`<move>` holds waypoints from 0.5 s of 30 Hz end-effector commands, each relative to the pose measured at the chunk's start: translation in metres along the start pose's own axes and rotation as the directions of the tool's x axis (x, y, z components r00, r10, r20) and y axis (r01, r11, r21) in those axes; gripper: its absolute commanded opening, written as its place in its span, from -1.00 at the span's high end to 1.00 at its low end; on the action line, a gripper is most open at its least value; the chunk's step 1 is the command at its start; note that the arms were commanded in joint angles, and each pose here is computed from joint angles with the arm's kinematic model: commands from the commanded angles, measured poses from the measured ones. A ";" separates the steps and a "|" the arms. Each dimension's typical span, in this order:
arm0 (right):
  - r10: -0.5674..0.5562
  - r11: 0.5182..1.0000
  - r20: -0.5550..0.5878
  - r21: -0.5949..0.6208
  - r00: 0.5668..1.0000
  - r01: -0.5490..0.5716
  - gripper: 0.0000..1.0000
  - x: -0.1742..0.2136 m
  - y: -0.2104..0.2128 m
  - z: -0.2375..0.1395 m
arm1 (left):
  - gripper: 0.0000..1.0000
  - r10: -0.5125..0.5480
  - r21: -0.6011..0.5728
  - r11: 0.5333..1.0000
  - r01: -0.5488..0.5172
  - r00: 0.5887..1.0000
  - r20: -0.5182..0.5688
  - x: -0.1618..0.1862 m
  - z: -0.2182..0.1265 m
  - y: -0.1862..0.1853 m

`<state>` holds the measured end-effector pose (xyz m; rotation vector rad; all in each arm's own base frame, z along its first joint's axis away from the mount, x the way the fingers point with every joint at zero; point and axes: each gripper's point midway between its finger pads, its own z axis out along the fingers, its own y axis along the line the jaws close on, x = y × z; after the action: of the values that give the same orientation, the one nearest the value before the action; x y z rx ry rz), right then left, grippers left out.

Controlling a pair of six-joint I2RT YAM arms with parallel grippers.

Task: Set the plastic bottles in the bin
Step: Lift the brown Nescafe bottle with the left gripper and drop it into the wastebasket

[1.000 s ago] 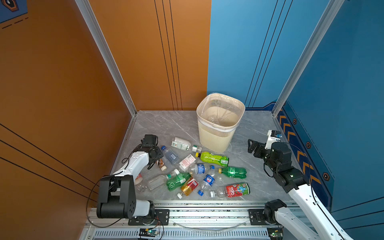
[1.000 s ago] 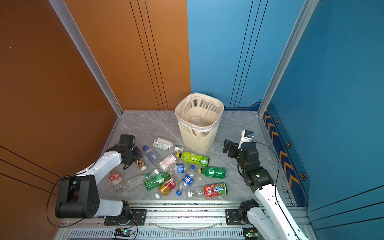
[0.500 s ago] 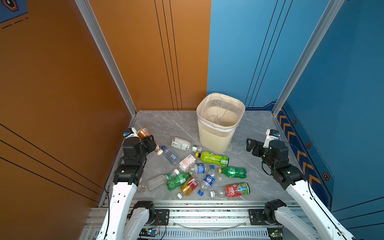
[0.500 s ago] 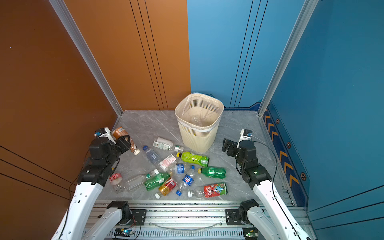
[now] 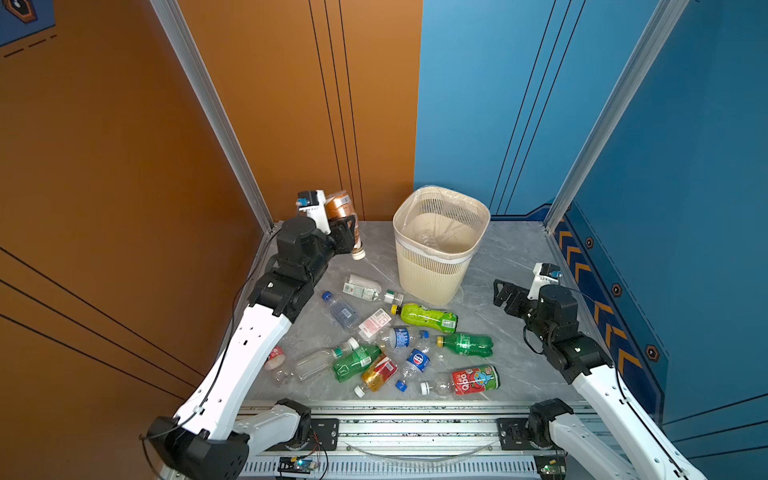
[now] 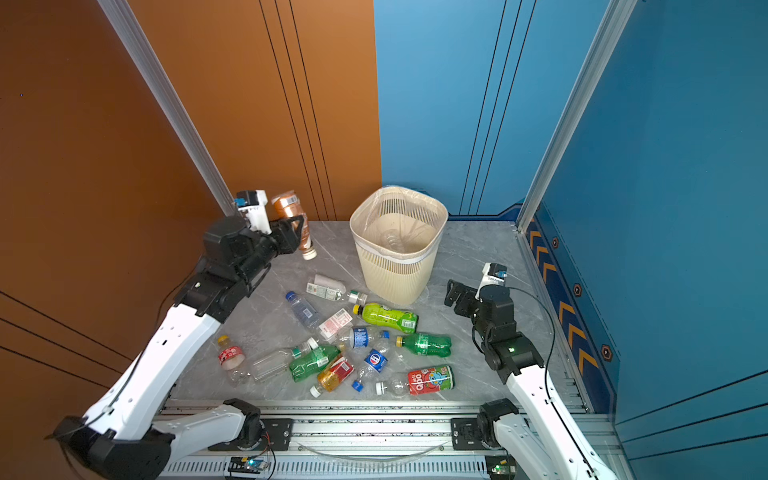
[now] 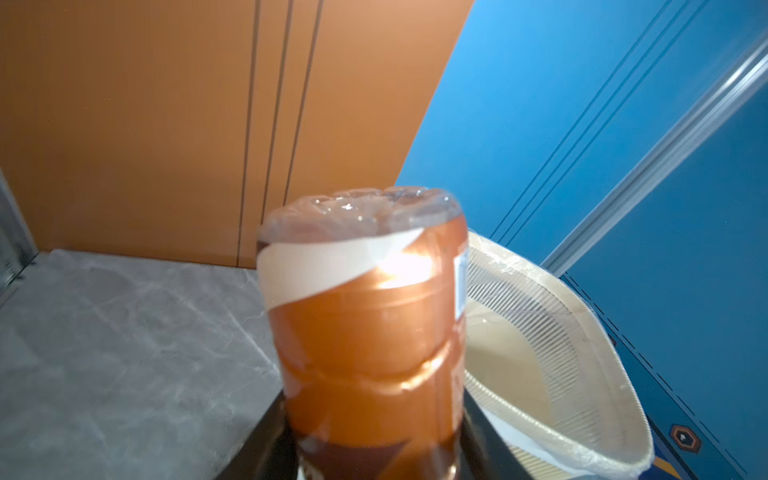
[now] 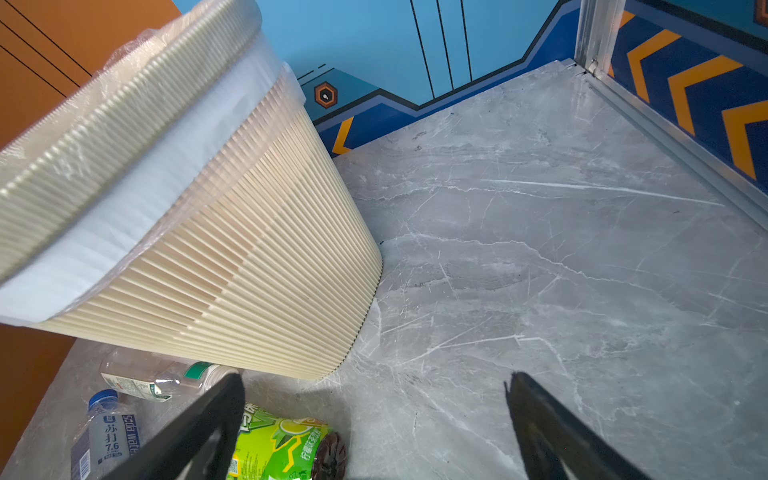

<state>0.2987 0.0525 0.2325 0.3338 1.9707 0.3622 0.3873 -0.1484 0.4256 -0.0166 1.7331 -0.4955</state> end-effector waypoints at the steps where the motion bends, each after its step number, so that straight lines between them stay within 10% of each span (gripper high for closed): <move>1: 0.015 1.000 0.001 0.006 1.000 -0.015 -0.99 0.001 -0.004 -0.006 | 0.03 0.113 0.056 0.992 -0.117 0.992 0.060 -0.025 0.024 -0.036; 15: 0.031 0.999 0.016 0.013 0.999 -0.031 -0.99 0.005 -0.014 -0.017 | 0.04 0.274 0.145 0.955 -0.259 0.957 -0.093 0.034 0.149 -0.099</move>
<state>0.2851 0.0422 0.2371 0.3608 1.9315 0.3627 0.4922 -0.2921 0.4038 0.3111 1.7749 -0.4465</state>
